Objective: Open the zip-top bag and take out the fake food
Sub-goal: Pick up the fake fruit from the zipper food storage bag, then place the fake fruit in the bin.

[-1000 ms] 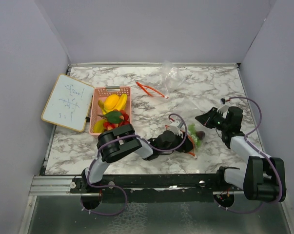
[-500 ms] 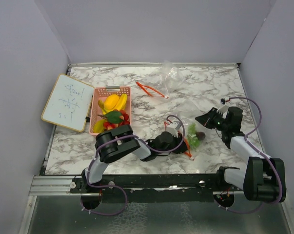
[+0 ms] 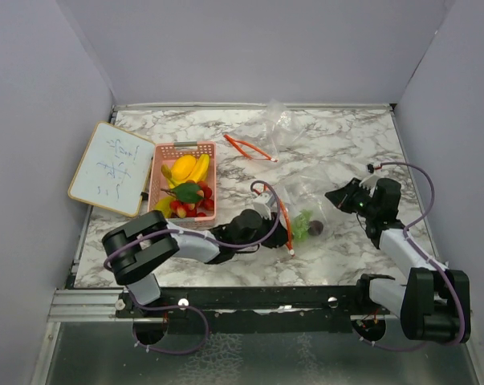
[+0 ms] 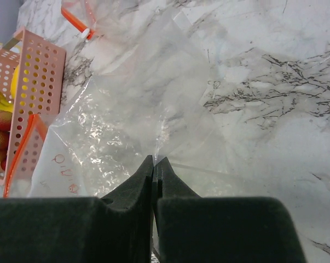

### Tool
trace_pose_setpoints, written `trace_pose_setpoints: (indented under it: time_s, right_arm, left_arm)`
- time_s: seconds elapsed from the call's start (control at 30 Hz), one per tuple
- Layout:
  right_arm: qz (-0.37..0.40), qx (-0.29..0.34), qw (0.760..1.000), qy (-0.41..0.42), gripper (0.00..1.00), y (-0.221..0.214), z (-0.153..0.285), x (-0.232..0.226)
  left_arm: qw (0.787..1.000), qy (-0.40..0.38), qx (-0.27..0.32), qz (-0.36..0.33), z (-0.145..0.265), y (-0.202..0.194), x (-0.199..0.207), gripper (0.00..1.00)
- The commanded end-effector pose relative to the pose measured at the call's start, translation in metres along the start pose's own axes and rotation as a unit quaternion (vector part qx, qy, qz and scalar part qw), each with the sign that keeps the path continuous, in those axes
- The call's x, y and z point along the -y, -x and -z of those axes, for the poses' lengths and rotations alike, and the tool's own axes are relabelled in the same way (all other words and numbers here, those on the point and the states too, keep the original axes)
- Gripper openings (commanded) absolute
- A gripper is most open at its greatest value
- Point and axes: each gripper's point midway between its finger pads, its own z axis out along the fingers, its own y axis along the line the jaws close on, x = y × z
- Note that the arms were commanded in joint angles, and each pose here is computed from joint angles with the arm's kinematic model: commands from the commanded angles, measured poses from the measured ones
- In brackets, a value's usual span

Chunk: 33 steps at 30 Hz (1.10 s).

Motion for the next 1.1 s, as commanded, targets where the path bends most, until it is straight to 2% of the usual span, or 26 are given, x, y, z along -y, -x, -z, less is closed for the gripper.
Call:
trace_pose_setpoints:
  time_s: [0.0, 0.3, 0.57, 0.67, 0.8, 1.07]
  right_arm:
    - [0.012, 0.027, 0.999, -0.032, 0.02, 0.009, 0.003, 0.011]
    - [0.015, 0.036, 0.998, -0.046, 0.02, 0.013, 0.004, 0.015]
    - [0.013, 0.031, 0.999, -0.041, 0.02, 0.011, 0.003, 0.014]
    - [0.012, 0.027, 0.999, -0.038, 0.02, 0.009, 0.002, 0.014]
    - [0.012, 0.026, 0.999, -0.035, 0.02, 0.008, 0.002, 0.013]
    - [0.011, 0.019, 0.999, -0.033, 0.02, 0.004, 0.001, 0.014]
  left_arm:
    - [0.999, 0.044, 0.009, 0.0, 0.029, 0.015, -0.028, 0.2]
    - [0.99, 0.133, 0.041, -0.021, 0.093, 0.051, -0.068, 0.21]
    - [0.978, 0.181, 0.091, -0.038, 0.143, 0.102, -0.07, 0.22]
    - [0.968, 0.215, 0.115, -0.062, 0.16, 0.13, -0.07, 0.22]
    - [0.94, 0.294, 0.153, -0.078, 0.186, 0.167, -0.088, 0.23]
    - [0.917, 0.325, 0.219, -0.073, 0.205, 0.258, -0.114, 0.23]
